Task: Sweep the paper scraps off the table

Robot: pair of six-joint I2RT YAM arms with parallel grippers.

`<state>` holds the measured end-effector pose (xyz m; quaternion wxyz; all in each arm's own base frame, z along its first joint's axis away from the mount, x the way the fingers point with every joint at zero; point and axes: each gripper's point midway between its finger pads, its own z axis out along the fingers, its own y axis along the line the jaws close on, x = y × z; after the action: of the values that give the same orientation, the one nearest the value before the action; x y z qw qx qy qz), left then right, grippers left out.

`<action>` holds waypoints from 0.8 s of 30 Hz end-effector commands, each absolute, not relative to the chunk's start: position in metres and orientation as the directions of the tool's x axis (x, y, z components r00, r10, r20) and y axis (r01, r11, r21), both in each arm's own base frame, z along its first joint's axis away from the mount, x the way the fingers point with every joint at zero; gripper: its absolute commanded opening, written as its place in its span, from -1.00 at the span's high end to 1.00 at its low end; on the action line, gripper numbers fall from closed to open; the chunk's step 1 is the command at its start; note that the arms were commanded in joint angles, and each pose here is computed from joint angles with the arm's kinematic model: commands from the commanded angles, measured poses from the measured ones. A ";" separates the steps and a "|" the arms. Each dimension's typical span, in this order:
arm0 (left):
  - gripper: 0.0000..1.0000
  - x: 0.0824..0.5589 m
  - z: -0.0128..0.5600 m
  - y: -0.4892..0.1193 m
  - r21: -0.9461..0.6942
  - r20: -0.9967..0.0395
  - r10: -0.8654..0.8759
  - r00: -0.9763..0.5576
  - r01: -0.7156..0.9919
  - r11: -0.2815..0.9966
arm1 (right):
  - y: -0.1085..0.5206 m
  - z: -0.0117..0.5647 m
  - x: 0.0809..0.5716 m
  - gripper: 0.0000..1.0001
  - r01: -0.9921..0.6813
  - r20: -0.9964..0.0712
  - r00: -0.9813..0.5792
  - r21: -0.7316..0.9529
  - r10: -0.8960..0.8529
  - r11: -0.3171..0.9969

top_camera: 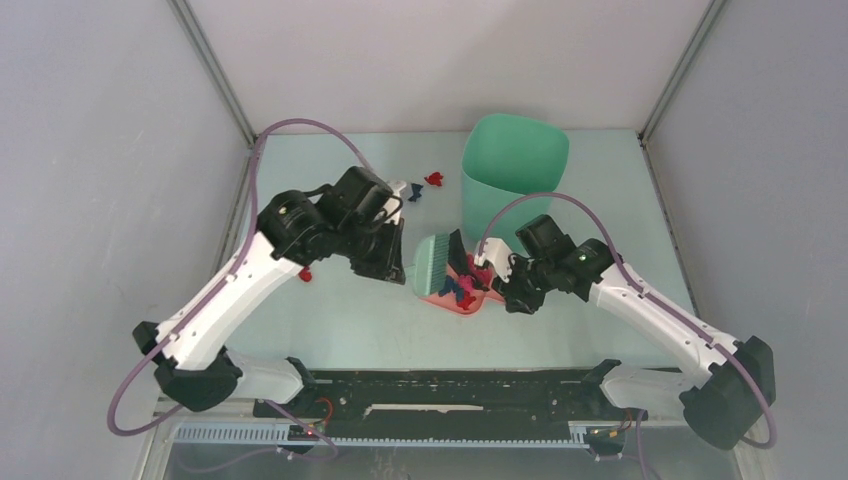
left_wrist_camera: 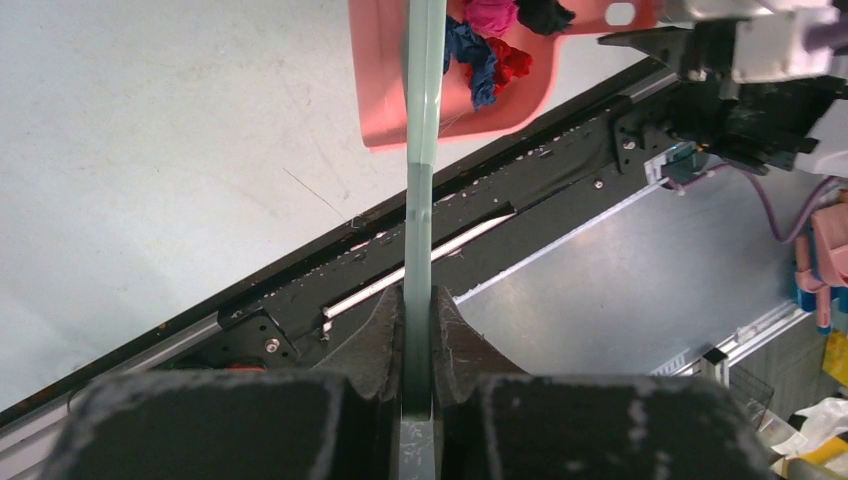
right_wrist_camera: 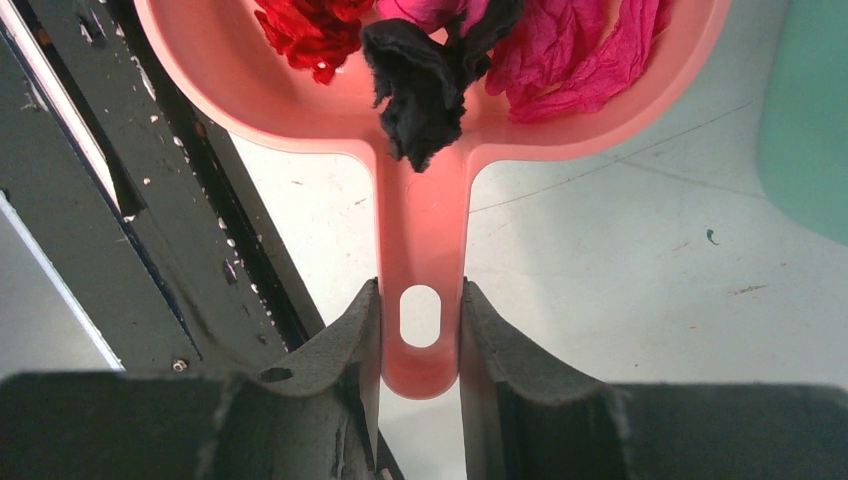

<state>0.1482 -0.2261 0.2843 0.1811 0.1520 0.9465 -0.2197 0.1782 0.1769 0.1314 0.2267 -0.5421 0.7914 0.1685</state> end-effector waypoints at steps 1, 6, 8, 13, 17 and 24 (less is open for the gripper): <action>1.00 0.135 0.320 -0.223 -0.446 -0.479 0.147 -0.866 0.384 0.808 | 0.185 0.145 0.185 1.00 -0.928 -0.607 -0.297 0.001 -0.737 0.373; 1.00 0.134 0.317 -0.219 -0.447 -0.486 0.134 -0.863 0.377 0.811 | 0.183 0.148 0.183 1.00 -0.926 -0.611 -0.297 -0.003 -0.734 0.377; 1.00 0.135 0.321 -0.223 -0.471 -0.506 0.121 -0.854 0.390 0.791 | 0.181 0.149 0.182 1.00 -0.926 -0.609 -0.298 -0.003 -0.735 0.377; 1.00 0.145 0.349 -0.219 -0.486 -0.596 0.033 -0.802 0.394 0.780 | 0.178 0.153 0.178 1.00 -0.926 -0.615 -0.291 -0.010 -0.733 0.377; 1.00 0.159 0.343 -0.209 -0.425 -0.628 0.024 -0.778 0.369 0.827 | 0.178 0.161 0.174 1.00 -0.929 -0.636 -0.274 -0.019 -0.721 0.370; 1.00 0.199 0.329 -0.171 -0.257 -0.740 -0.050 -0.670 0.214 0.942 | 0.173 0.167 0.161 1.00 -0.936 -0.641 -0.257 -0.021 -0.723 0.352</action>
<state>0.1649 -0.2004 0.3221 0.3122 0.0988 0.9157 -0.2327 0.1698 0.1737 0.1583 0.2769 -0.5372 0.7770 0.1761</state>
